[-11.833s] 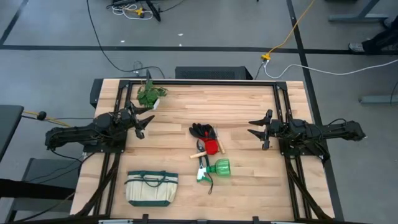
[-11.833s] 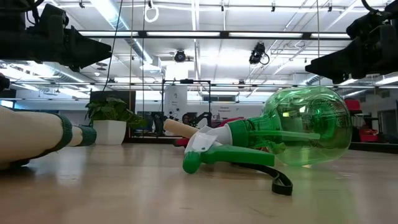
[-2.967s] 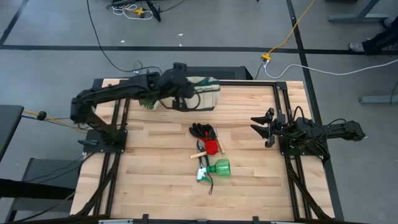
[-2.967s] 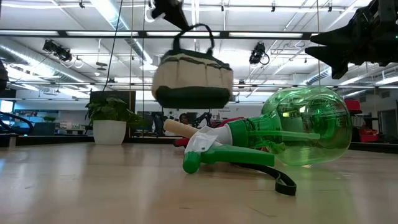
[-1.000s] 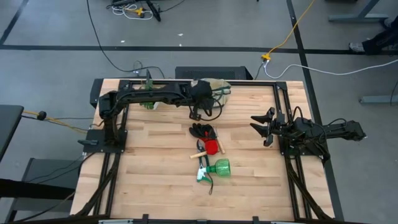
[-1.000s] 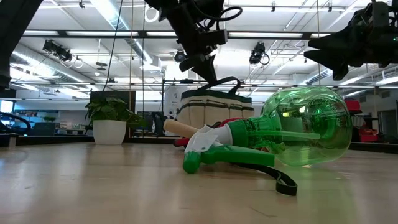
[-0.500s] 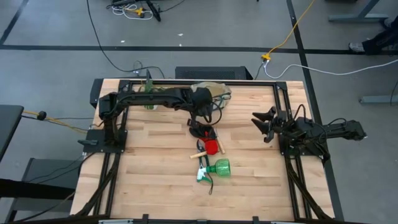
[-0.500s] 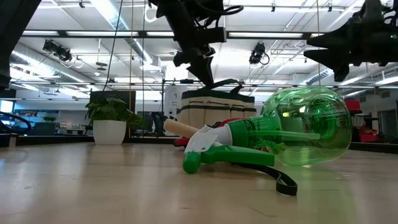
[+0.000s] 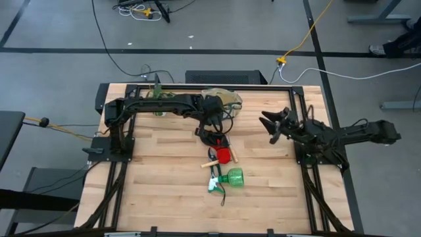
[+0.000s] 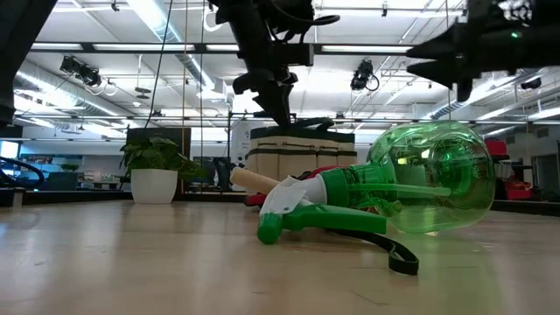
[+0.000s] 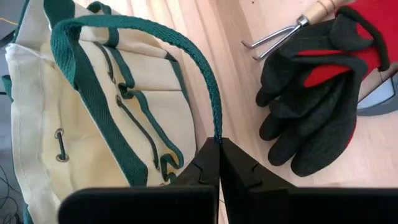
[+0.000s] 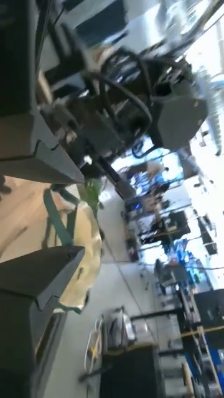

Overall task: Pick & Place Garden tools in Gardening bag
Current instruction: Prepare the gardening bag

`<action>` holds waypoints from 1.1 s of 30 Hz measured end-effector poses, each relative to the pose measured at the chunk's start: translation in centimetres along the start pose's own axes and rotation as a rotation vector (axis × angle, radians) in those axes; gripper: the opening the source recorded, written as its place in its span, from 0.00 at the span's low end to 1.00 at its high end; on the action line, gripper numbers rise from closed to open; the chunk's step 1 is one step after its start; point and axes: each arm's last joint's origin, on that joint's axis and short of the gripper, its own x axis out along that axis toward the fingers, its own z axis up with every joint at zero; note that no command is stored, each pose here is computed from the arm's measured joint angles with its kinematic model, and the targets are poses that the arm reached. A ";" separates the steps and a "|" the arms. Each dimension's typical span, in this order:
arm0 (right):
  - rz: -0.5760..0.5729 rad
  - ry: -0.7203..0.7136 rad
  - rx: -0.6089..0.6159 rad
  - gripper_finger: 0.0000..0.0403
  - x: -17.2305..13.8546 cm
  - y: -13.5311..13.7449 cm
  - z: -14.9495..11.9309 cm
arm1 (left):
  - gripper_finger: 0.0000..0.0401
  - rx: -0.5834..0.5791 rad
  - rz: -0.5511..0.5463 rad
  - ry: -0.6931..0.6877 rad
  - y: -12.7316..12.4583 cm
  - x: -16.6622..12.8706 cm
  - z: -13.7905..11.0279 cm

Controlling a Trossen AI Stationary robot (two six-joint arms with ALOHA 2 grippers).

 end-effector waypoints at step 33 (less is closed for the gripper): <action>-0.262 0.655 -0.214 0.43 21.0 -7.2 5.2 | 0.00 -0.046 -0.006 -0.012 0.0 0.0 0.1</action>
